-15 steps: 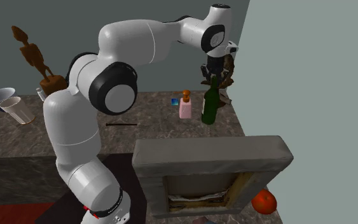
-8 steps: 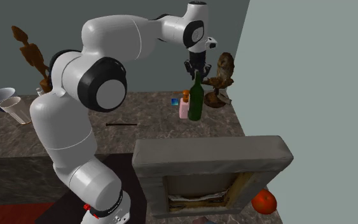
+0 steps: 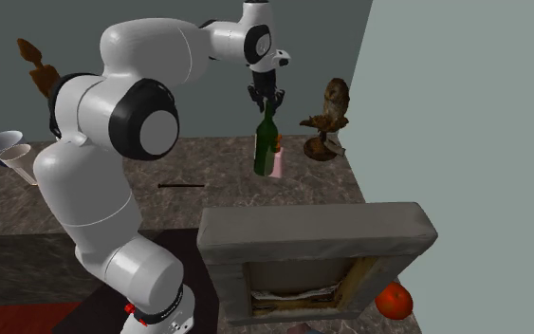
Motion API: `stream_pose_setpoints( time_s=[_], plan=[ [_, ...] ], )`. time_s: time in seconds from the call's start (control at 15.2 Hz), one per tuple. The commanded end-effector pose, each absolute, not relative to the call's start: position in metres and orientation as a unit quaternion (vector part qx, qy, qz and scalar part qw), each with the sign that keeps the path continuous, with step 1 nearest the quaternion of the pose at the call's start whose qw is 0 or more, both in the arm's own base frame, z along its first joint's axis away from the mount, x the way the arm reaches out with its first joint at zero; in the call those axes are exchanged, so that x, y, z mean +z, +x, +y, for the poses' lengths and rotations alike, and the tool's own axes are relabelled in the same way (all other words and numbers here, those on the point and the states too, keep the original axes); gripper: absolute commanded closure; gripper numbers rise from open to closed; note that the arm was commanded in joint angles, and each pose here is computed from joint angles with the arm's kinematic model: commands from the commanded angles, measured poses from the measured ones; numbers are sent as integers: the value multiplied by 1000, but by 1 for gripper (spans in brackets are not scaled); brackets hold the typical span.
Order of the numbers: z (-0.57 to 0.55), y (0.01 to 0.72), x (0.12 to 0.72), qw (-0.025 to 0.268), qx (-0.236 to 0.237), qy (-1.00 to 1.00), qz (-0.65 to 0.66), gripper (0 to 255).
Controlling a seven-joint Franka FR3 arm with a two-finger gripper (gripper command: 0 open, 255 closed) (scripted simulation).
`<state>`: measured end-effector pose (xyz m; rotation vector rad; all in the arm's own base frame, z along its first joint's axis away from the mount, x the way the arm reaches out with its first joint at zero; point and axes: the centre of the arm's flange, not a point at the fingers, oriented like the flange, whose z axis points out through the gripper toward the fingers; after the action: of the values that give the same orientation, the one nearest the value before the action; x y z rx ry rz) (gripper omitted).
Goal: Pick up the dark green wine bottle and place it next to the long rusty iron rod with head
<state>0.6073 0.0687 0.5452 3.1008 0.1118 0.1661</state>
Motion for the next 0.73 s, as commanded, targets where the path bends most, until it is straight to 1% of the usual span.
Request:
stream_pose_setpoints(
  time_s=[0.0, 0.66],
  plan=[
    [94, 603, 547, 17, 54, 998, 35, 255],
    [224, 582, 547, 17, 54, 998, 35, 255]
  ],
)
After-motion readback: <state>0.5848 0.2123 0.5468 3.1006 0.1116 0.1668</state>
